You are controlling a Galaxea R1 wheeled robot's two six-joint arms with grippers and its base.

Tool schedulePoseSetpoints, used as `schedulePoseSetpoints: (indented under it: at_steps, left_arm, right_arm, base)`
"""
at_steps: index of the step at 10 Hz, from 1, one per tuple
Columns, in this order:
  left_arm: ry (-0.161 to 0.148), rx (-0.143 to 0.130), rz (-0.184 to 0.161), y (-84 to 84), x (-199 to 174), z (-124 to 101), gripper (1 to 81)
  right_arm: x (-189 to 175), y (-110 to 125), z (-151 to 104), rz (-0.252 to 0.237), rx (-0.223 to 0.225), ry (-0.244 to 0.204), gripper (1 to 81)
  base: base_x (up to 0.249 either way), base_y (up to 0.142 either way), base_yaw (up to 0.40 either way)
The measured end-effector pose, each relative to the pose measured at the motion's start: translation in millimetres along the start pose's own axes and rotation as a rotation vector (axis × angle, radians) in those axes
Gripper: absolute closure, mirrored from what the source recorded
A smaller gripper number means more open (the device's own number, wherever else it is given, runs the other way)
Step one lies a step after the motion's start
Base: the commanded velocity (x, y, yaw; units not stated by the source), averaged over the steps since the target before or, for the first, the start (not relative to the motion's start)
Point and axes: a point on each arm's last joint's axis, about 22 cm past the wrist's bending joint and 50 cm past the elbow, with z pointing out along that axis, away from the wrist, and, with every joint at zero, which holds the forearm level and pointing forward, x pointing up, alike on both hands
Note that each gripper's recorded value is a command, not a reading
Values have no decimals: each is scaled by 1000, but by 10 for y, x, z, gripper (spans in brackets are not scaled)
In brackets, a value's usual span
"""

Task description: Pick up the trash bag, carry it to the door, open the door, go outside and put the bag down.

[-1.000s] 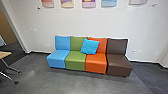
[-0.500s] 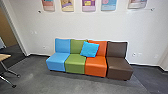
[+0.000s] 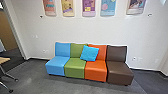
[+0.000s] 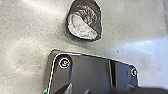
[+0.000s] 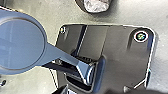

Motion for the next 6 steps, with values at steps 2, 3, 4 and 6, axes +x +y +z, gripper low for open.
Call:
schedulePoseSetpoints:
  at_steps: [2, 3, 4, 6]
  left_arm:
    - [-2, -24, 11, 187, 279, 126, 10]
    - [-28, -34, 2, 257, 268, 226, 10]
    - [-59, -31, -13, 238, 269, 292, 10]
    - [-74, 3, -29, 82, 509, 417, 10]
  right_arm:
    - [97, 5, 59, -2, 10, 6, 10]
    - [72, 20, 89, 9, 15, -10, 10]
    - [48, 65, 89, 20, 17, -28, 10]
    - [99, 177, 51, 39, 20, -48, 10]
  base:
    - [0, 0, 0]
    - [0, 0, 0]
    - [0, 0, 0]
    - [0, 0, 0]
